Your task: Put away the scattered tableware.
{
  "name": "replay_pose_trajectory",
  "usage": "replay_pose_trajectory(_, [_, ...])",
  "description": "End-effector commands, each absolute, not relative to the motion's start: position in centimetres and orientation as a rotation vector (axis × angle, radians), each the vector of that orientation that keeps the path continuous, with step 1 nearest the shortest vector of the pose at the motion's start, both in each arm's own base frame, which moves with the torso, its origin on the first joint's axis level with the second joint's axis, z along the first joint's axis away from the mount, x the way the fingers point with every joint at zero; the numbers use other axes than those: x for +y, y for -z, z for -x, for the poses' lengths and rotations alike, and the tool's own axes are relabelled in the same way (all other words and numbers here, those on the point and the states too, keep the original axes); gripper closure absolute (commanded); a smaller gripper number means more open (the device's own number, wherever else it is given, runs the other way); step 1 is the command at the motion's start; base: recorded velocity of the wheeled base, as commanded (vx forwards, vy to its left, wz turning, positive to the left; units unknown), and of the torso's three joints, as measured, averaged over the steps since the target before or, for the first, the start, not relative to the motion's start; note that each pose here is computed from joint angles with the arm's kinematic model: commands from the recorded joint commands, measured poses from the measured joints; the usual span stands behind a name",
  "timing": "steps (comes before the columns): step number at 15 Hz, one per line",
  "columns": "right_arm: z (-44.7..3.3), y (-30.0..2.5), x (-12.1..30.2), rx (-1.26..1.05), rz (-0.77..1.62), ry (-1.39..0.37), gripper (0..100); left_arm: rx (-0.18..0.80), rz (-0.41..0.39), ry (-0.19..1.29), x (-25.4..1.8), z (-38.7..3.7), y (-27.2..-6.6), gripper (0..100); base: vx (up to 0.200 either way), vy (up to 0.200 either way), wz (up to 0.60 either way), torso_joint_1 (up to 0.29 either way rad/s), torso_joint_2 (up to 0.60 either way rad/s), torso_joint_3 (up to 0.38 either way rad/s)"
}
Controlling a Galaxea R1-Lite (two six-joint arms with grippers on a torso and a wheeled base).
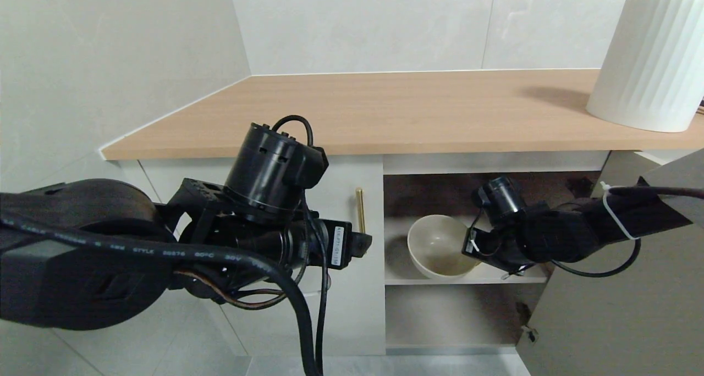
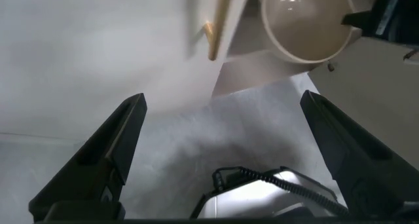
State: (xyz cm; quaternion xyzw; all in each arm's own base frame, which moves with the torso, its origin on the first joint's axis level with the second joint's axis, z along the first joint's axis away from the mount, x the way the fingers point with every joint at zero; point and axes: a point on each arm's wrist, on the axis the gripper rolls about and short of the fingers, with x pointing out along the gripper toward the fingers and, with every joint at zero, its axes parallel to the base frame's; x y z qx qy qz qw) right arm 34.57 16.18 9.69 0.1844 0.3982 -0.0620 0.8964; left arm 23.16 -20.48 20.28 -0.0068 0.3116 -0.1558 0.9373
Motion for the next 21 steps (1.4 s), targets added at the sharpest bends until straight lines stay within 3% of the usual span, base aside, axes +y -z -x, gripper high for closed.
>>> replay_pose_trajectory(1, [-35.6, -8.9, 15.8, 0.829, -0.386, 0.153, 100, 0.635, 0.017, 0.315, -20.5, -23.3, -20.3, 0, 0.0, 0.0, 0.0, 0.0, 0.0, 0.0])
replay_pose_trajectory(9, [-40.2, -6.2, 13.0, 0.778, -0.415, 0.288, 100, 0.631, 0.023, 0.315, -20.4, -23.2, -20.5, 0, 0.0, 0.0, 0.0, 0.0, 0.0, 0.0])
replay_pose_trajectory(21, [-41.4, -5.0, 13.0, 0.771, -0.4, 0.314, 100, 0.632, 0.022, 0.315, -20.4, -23.2, -20.4, 0, 0.0, 0.0, 0.0, 0.0, 0.0, 0.0])
